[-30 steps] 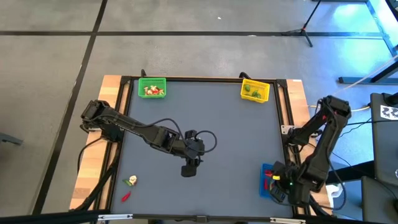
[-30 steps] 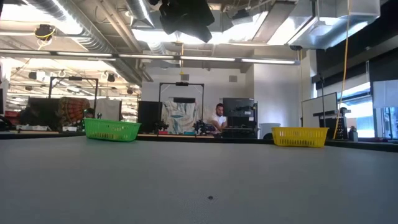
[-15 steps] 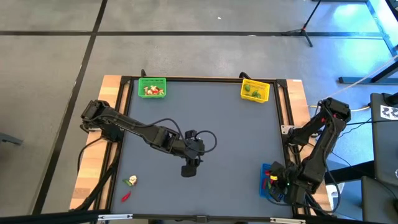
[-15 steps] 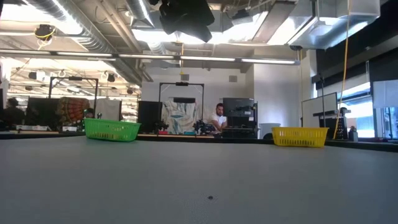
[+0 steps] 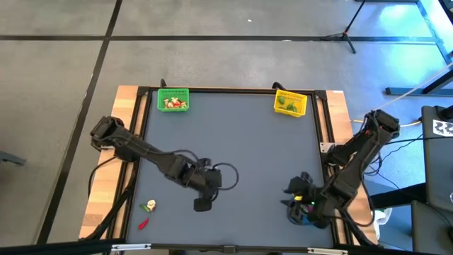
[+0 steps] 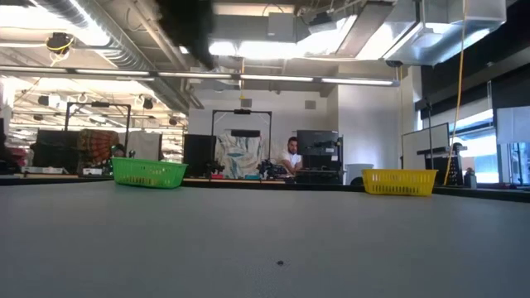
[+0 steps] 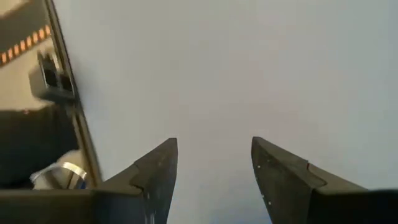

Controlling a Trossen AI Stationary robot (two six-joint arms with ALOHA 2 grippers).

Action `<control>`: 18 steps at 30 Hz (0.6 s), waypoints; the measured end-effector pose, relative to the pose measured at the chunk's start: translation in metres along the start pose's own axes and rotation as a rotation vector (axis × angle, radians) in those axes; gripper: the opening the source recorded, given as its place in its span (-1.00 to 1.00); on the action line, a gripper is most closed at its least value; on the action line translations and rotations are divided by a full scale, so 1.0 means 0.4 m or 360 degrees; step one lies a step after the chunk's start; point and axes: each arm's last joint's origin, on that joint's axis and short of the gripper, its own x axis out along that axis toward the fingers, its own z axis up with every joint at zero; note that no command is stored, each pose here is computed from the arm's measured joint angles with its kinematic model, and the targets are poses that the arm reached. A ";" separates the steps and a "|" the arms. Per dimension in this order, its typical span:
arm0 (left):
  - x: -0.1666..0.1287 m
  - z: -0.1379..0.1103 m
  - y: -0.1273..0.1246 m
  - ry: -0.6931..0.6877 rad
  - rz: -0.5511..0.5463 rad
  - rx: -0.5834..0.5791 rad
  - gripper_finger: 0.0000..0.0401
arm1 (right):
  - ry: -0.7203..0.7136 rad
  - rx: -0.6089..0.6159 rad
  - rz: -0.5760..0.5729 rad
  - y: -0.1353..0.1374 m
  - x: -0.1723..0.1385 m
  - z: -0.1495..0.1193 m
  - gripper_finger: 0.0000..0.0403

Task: Sort produce into baskets
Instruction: Put the brown mushroom into the green bin

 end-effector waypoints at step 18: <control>-0.088 -0.234 -0.185 0.0561 0.0163 -0.0391 -0.07 | -0.0400 -0.0359 -0.0174 -0.030 0.071 0.174 0.03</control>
